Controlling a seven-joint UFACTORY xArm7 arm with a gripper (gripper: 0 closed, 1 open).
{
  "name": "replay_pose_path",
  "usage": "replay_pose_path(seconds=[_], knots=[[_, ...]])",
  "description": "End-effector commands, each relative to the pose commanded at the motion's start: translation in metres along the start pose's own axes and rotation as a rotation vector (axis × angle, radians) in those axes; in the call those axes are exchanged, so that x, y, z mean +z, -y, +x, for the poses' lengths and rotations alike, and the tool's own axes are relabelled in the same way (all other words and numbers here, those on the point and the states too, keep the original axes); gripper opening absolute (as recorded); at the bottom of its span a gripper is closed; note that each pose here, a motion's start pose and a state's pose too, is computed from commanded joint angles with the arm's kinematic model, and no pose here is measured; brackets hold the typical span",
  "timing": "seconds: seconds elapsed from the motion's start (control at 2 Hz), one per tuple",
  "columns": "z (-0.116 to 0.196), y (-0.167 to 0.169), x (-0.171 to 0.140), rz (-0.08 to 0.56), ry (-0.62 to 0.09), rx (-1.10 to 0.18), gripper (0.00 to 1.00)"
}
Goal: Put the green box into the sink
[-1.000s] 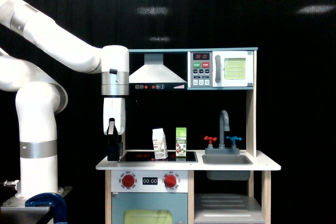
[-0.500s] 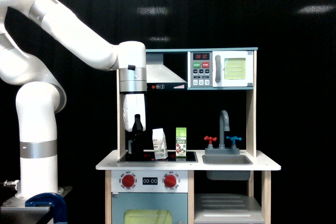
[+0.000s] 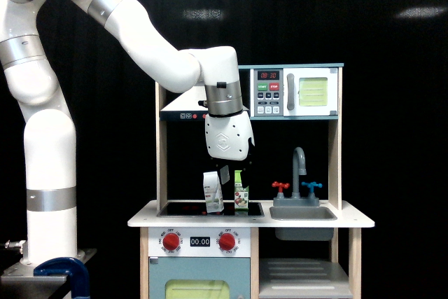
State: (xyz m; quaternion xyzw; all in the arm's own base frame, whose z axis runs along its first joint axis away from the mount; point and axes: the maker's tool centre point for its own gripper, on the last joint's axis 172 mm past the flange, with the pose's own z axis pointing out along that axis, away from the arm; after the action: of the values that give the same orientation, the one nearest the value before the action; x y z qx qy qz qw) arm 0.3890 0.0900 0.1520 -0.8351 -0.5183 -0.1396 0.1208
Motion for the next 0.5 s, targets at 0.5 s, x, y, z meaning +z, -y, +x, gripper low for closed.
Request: replay_pose_path(seconds=[0.5], knots=[[0.0138, 0.0073, 0.0068, 0.128, 0.002, -0.39, 1.0]])
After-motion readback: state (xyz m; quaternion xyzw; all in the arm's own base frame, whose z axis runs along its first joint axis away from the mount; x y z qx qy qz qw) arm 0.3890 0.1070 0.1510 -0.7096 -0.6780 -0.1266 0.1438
